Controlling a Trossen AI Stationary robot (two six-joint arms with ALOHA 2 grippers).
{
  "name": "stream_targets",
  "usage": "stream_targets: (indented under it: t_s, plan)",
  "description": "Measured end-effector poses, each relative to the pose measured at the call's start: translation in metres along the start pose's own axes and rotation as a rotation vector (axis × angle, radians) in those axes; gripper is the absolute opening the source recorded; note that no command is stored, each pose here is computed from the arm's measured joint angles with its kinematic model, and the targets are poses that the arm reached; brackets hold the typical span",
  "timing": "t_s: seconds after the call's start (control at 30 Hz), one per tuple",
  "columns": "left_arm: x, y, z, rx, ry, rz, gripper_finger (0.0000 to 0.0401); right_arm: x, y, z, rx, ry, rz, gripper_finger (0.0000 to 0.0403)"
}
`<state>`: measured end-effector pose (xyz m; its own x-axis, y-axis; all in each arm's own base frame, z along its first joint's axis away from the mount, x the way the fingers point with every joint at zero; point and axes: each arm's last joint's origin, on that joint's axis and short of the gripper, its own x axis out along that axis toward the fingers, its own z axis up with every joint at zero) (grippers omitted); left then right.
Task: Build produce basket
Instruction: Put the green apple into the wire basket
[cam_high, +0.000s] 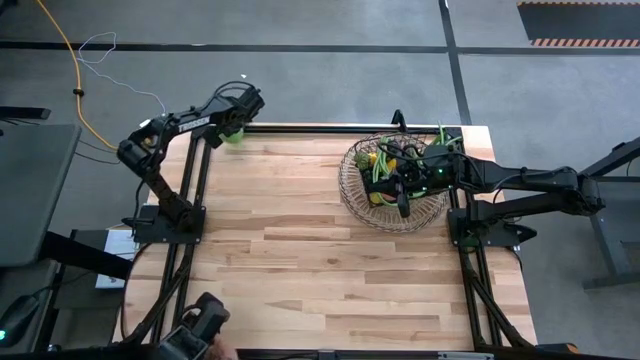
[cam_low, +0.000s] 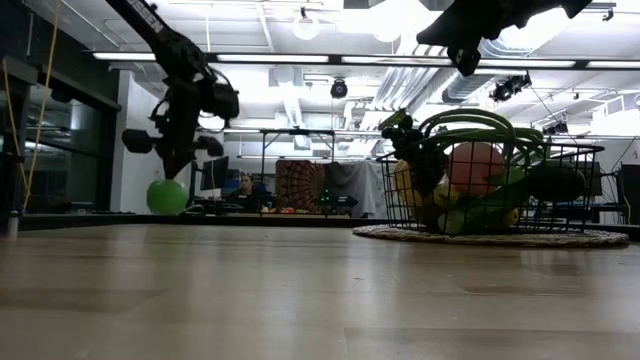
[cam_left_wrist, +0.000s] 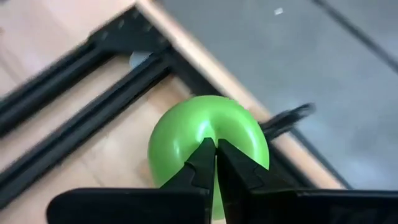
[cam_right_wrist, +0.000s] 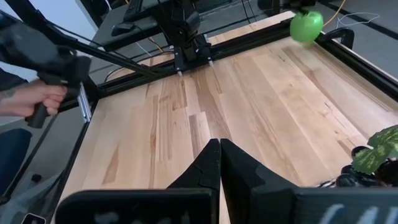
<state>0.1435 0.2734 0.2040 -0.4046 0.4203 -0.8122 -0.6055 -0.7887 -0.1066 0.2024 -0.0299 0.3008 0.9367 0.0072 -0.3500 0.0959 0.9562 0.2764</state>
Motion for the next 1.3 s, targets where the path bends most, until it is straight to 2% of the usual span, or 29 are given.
stream_targets:
  t_s: [0.27,0.43,0.57,0.73,0.87,0.97,1.17,1.3]
  plan:
    - [-0.048,0.003,0.013,0.109,-0.093,-0.212,0.0000,0.000,0.000,0.000,-0.018,0.000,0.000,0.0000]
    - [-0.088,0.010,0.020,0.291,-0.157,-0.394,0.0000,0.000,0.001,0.005,-0.028,-0.048,0.011,0.0000]
    - [-0.122,0.023,0.022,0.458,-0.157,-0.571,0.0000,-0.001,0.003,0.011,-0.036,-0.113,0.018,0.0000]
    - [-0.152,0.041,0.019,0.550,-0.154,-0.714,0.0000,-0.001,0.003,0.014,-0.014,-0.145,0.019,0.0000]
    - [-0.164,0.045,0.007,0.617,-0.083,-0.807,0.0000,-0.001,0.002,0.015,0.016,-0.160,-0.013,0.0000]
    - [-0.171,0.046,-0.007,0.710,-0.029,-0.890,0.0000,-0.001,0.002,0.016,0.022,-0.172,-0.021,0.0000]
    - [-0.181,0.054,-0.053,0.916,0.018,-1.094,0.0000,-0.001,0.001,0.016,0.042,-0.184,-0.052,0.0000]
    - [-0.185,0.061,-0.083,0.962,0.068,-1.278,0.0000,-0.001,0.001,0.016,0.042,-0.185,-0.053,0.0000]
